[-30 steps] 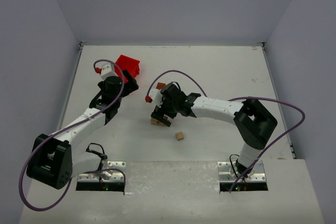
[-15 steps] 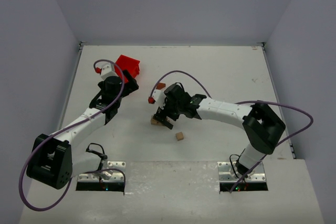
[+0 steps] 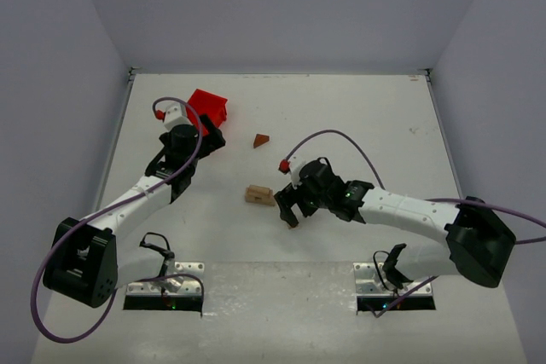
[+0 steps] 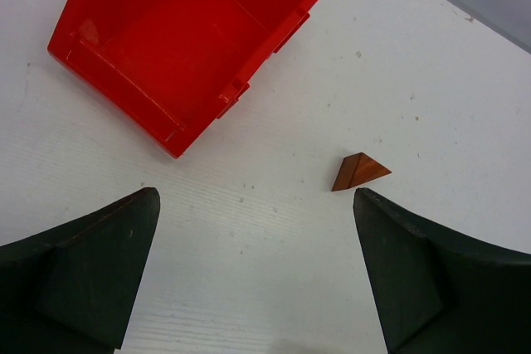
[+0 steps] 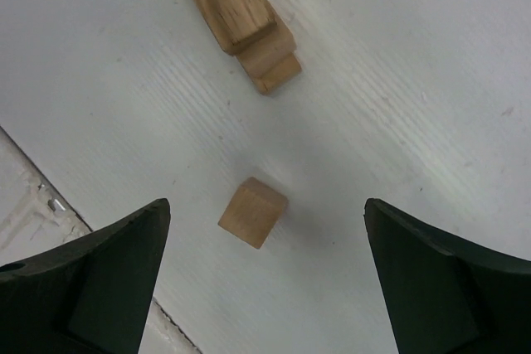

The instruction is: Build the wood block tower

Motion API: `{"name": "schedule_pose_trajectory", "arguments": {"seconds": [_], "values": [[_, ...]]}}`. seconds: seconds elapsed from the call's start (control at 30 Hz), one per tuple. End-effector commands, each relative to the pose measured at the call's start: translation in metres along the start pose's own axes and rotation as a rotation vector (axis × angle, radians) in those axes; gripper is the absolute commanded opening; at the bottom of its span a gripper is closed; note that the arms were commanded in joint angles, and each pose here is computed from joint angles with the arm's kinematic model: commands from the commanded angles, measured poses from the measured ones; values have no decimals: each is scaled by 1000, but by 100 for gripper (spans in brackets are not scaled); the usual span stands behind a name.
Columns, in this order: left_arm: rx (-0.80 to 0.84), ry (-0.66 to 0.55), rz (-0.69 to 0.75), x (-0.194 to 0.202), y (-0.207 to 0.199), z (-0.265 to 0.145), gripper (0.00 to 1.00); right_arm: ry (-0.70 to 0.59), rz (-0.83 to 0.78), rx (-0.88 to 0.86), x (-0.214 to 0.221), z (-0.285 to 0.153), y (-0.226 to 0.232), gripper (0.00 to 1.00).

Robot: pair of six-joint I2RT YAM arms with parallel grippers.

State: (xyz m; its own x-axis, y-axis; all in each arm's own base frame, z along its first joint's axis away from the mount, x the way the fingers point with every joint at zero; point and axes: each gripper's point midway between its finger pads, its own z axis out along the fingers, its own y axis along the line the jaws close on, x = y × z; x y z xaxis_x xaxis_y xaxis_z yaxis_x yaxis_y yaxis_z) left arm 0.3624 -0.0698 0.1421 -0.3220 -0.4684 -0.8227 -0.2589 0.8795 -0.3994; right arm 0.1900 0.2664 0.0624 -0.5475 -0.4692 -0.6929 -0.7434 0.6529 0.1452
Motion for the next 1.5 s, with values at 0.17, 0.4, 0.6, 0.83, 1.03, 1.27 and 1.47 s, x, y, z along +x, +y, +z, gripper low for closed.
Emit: {"name": "schedule_pose_trajectory", "arguments": {"seconds": [0.17,0.4,0.6,0.83,1.03,1.27,1.47], "values": [[26,-60,-23,-18,-6,-1,100,23,85,287,9,18,-5,99],[24,-56,-21,-16,-5,0,100,91,44,325,16,31,-1,92],[20,-54,-19,-16,-5,1,100,107,64,316,25,31,0,81],[21,-52,-18,-16,-6,2,100,129,88,313,37,27,1,65],[24,-50,-18,-16,-6,2,100,139,100,310,42,24,3,55],[28,-46,-18,-15,-7,2,100,117,60,276,36,22,8,24],[36,-49,-21,-16,-8,0,100,-14,-161,223,-5,4,9,11]]}}
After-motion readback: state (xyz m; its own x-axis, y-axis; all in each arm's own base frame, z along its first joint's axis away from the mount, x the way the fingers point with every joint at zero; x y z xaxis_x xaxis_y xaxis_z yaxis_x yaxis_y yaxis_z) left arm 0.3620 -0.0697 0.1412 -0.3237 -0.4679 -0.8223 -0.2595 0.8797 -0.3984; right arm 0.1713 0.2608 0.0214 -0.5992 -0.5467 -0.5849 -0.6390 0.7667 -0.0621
